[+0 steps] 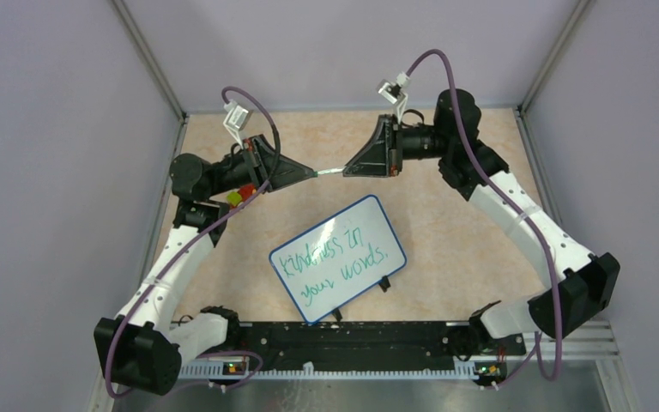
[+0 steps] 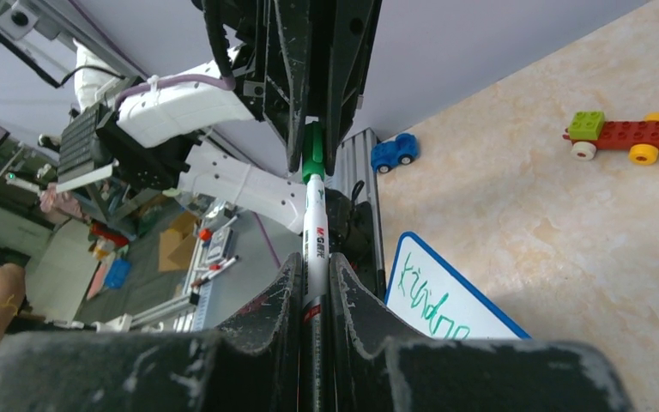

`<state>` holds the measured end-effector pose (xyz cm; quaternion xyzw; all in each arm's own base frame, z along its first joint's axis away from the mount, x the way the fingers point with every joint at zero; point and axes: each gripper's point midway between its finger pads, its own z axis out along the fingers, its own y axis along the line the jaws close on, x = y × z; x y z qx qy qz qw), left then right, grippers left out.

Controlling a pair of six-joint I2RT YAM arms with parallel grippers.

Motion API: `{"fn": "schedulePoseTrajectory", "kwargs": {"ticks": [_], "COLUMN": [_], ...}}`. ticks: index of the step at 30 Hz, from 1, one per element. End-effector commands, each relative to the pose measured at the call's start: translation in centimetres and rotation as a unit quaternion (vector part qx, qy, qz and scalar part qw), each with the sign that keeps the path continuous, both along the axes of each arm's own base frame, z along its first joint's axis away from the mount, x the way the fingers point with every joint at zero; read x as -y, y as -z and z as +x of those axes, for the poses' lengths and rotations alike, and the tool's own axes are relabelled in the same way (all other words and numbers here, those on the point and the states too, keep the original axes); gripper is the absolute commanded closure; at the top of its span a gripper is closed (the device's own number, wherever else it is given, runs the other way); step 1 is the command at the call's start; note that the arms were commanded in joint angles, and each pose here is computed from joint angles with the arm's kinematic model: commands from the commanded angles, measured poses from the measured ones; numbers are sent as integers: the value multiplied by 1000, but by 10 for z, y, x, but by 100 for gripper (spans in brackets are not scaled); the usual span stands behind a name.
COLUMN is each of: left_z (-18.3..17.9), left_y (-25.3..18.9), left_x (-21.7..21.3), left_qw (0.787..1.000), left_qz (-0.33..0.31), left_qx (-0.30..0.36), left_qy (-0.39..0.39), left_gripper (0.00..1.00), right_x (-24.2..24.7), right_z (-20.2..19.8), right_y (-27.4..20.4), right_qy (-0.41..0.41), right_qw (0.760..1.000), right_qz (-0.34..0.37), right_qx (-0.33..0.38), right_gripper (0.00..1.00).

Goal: Write a sentence on the whiteboard
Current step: Insert the whiteboard marker without the cap into the pen cap, then pass from the left arm to the right

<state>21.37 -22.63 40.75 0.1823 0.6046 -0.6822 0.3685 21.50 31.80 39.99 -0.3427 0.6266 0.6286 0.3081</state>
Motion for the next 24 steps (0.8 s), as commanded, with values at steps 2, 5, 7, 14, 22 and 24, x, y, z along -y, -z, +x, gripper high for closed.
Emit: {"fn": "schedulePoseTrajectory", "kwargs": {"ticks": [2, 5, 7, 14, 22, 24], "left_z": [-6, -3, -2, 5, 10, 10], "left_y": [-12, -11, -11, -14, -13, -13], "left_x": [1, 2, 3, 4, 5, 5], "left_qw": [1000, 1000, 1000, 1000, 999, 999], "left_qz": [-11, -5, -4, -13, -29, -30], "left_qx": [28, 27, 27, 19, 7, 7], "left_qy": [-4, -6, -7, -13, -20, -21], "left_gripper": [100, 100, 100, 100, 100, 100], "right_x": [-12, -15, -18, -30, -45, -47], "right_z": [-2, 1, 2, 0, -9, -10], "right_y": [-25, -25, -24, -23, -17, -17], "right_qy": [-4, -1, 0, -9, -29, -31], "right_qw": [999, 999, 999, 999, 999, 998], "right_qz": [22, 22, 21, 24, 20, 19], "right_qx": [43, 45, 47, 45, 42, 43], "right_gripper": [100, 100, 100, 100, 100, 100]}}
